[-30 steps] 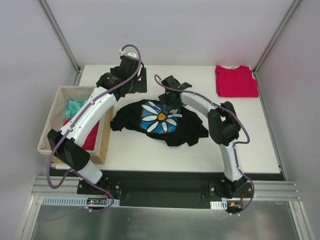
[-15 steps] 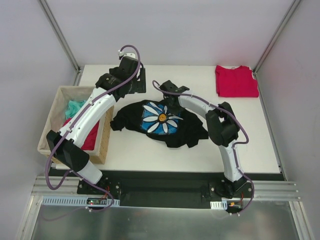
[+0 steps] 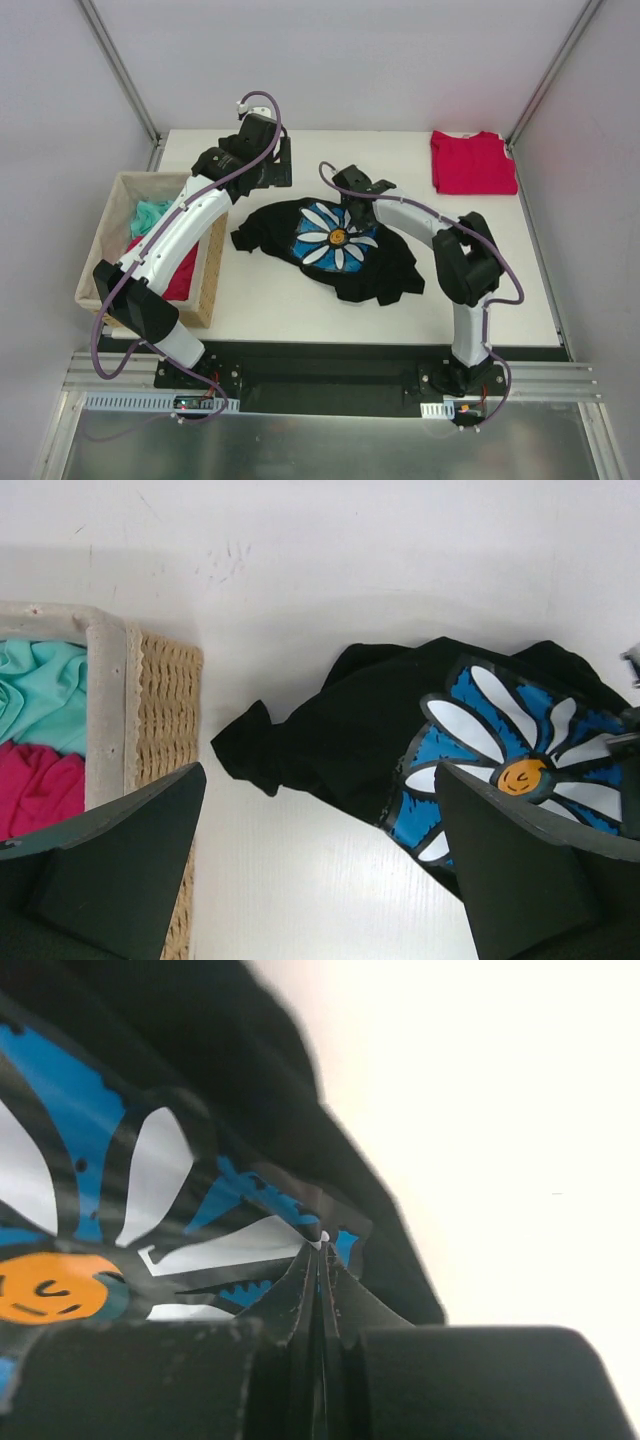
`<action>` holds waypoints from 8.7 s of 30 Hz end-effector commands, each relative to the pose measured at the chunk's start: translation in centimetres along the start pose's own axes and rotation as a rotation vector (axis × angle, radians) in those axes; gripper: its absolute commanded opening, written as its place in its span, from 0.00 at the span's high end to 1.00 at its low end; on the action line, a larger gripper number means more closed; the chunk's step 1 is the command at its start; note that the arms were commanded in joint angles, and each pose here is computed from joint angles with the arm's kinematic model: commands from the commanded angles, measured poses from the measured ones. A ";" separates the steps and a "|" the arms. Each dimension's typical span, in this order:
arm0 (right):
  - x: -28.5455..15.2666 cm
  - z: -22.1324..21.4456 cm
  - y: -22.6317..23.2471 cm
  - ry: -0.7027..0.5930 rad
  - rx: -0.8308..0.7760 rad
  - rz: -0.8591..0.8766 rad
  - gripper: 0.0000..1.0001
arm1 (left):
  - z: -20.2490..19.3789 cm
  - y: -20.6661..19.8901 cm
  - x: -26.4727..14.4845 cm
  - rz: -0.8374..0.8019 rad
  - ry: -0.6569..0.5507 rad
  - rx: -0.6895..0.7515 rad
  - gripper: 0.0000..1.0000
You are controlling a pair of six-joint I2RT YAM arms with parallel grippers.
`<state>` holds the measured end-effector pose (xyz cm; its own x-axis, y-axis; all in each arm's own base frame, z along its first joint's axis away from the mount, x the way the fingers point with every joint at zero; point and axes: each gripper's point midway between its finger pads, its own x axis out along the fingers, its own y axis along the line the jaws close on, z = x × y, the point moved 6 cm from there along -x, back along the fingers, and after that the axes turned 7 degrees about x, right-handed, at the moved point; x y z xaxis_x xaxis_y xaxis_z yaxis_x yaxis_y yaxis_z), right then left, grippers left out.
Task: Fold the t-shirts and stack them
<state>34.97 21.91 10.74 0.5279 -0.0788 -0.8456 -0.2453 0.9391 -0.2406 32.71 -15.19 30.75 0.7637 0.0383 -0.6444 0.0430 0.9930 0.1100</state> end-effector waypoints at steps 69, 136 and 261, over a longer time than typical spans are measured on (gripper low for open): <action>-15.0 5.7 -3.4 -0.407 -0.091 -0.406 0.00 | -1.9 -1.1 1.3 -0.061 0.058 0.085 0.01; -19.7 6.1 -13.9 -0.553 0.260 -0.337 0.00 | -10.2 -12.2 17.7 -0.302 0.666 0.261 0.38; -19.7 3.3 -17.6 -0.611 0.492 -0.555 0.00 | 14.9 -13.2 -21.9 -1.220 -0.653 0.208 0.95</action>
<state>32.61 10.05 30.11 0.8434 -0.3984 -0.3605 0.3106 0.9090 -0.2779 26.16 -30.11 51.54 0.4114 -0.9044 -0.1129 0.8928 0.4248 -0.1497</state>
